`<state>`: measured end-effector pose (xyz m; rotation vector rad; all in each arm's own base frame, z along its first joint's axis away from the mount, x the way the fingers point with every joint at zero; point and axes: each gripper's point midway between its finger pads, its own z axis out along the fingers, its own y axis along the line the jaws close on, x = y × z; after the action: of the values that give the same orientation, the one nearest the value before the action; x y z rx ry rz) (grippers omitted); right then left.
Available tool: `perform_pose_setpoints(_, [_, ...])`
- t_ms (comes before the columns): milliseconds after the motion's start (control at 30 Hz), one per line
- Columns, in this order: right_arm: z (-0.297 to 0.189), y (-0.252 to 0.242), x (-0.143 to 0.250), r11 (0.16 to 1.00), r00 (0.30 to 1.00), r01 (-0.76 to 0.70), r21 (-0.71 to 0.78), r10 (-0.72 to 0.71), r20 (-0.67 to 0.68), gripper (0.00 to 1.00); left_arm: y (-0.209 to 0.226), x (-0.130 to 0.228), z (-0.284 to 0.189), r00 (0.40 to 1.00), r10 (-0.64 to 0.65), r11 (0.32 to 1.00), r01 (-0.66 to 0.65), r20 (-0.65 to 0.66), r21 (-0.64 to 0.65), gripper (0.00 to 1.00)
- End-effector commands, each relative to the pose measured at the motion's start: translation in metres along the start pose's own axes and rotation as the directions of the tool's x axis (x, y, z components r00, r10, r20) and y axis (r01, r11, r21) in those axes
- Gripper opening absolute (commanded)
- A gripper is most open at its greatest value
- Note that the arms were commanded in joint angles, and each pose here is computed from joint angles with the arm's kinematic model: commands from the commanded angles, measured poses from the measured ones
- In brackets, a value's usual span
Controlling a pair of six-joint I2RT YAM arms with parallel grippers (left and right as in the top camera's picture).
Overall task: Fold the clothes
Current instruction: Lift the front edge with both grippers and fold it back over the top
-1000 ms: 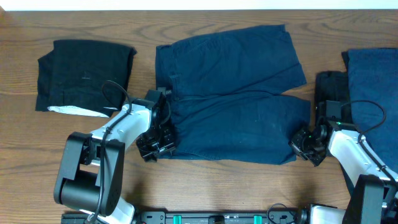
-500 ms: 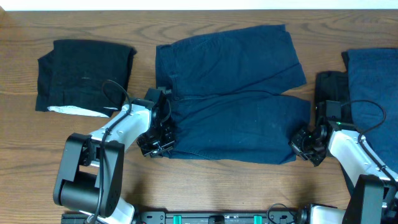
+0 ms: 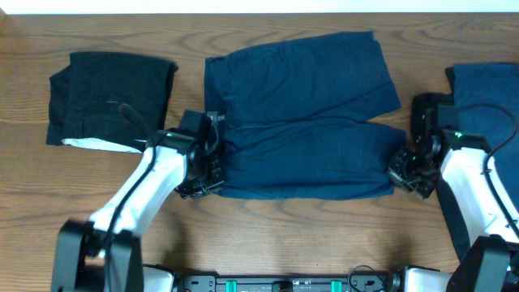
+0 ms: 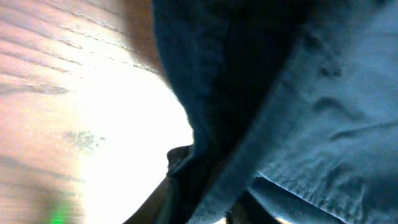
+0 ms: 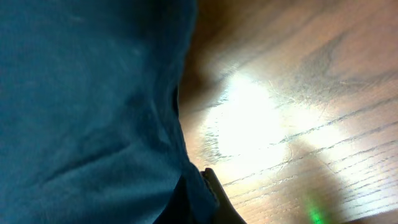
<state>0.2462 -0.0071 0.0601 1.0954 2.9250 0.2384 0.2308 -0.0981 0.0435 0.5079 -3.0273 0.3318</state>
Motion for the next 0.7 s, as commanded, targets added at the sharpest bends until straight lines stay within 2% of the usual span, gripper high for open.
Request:
perform_pose_setpoints(0, [-0.02, 0.011, -0.019, 0.999, 0.997, 0.049, -0.015, -0.048, 0.061, 0.01, -0.003, -0.011, -0.022, 0.995, 0.025, 1.0, -0.026, 0.098, 0.008, 0.19])
perform_pose_setpoints(33, [-0.026, 0.014, -0.023, 0.998, 0.996, 0.053, -0.024, -0.052, 0.076, 0.01, -0.005, -0.012, -0.027, 0.993, 0.027, 0.999, -0.03, 0.112, 0.017, 0.12])
perform_pose_setpoints(133, [-0.045, 0.029, -0.04, 0.995, 0.988, 0.08, -0.058, -0.071, 0.14, 0.01, -0.011, -0.017, -0.037, 0.989, 0.033, 0.999, -0.039, 0.145, 0.038, 0.07])
perform_pose_setpoints(367, [-0.089, 0.058, -0.071, 0.983, 0.956, 0.13, -0.133, -0.089, 0.278, 0.01, -0.036, -0.048, -0.073, 0.961, 0.046, 0.994, -0.072, 0.272, 0.086, 0.06])
perform_pose_setpoints(667, [-0.108, 0.094, -0.102, 0.946, 0.907, 0.21, -0.248, -0.094, 0.41, 0.01, -0.073, -0.108, -0.123, 0.851, 0.021, 0.972, -0.141, 0.524, 0.19, 0.06])
